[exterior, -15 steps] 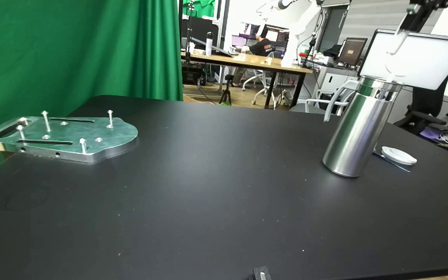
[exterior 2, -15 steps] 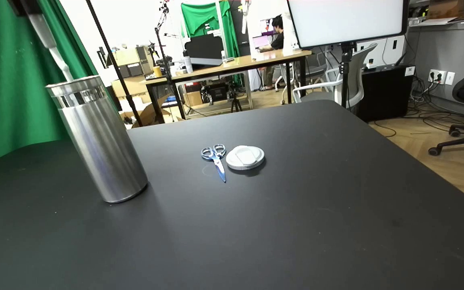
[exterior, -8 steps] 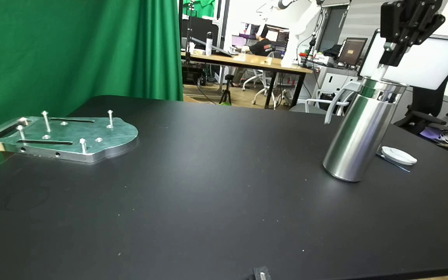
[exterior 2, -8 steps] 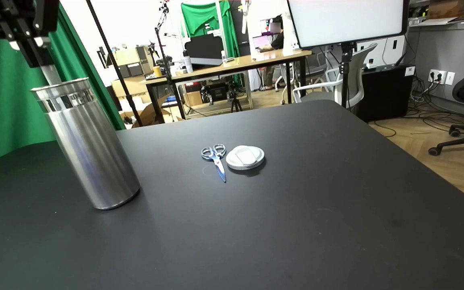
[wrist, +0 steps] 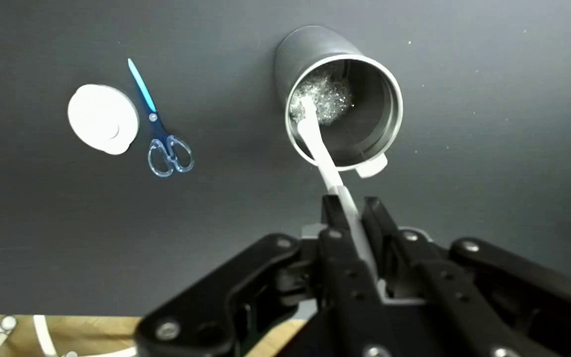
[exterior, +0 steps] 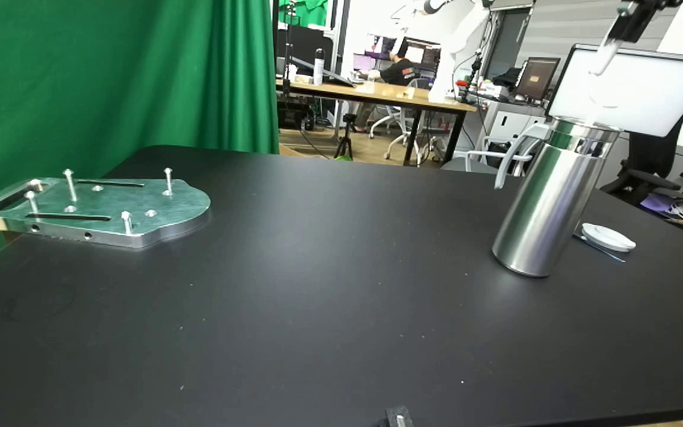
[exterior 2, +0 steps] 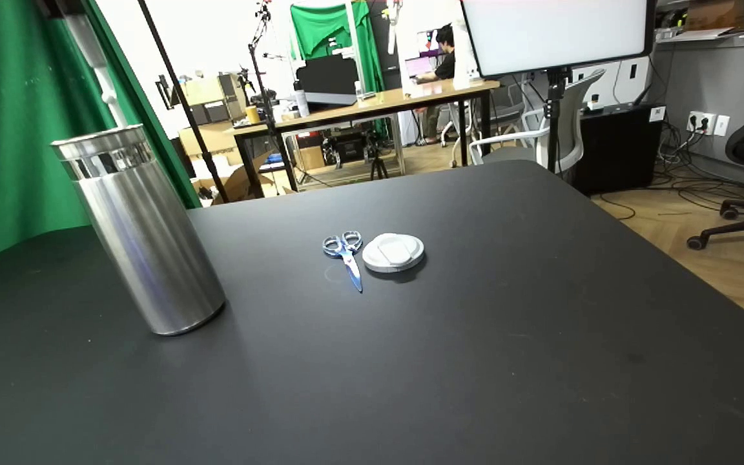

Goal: Move the brush inside the flask up and down

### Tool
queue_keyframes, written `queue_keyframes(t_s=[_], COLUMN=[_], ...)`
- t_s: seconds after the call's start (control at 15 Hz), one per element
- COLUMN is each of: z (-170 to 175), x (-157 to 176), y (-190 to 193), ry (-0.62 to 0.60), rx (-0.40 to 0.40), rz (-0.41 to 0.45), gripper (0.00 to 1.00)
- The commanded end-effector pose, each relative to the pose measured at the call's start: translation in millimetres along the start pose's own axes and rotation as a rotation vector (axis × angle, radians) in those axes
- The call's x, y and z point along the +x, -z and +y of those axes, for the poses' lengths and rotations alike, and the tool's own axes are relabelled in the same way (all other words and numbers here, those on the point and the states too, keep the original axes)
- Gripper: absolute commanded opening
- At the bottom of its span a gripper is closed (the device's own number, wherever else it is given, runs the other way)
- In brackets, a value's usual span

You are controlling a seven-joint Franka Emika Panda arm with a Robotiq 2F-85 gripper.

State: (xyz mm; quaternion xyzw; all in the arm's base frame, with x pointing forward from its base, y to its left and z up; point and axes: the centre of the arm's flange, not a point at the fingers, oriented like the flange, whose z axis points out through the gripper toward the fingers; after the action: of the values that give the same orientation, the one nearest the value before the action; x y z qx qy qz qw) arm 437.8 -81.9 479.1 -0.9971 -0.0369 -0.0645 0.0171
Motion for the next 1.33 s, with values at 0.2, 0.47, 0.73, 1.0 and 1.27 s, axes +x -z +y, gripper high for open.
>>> queue_keyframes(t_s=[0.2, 0.47, 0.73, 1.0, 1.27], z=[13, -3, -18, -14, 0], x=[-11, -11, -11, -1, 6], y=[55, -4, -67, -58, 1], ry=[-0.057, -0.062, -0.050, -0.026, -0.004], rx=[0.032, 0.080, 0.096, 0.063, 0.018], rz=[0.084, 0.013, -0.121, -0.121, -0.027], gripper=[0.04, 0.04, 0.04, 0.04, 0.04])
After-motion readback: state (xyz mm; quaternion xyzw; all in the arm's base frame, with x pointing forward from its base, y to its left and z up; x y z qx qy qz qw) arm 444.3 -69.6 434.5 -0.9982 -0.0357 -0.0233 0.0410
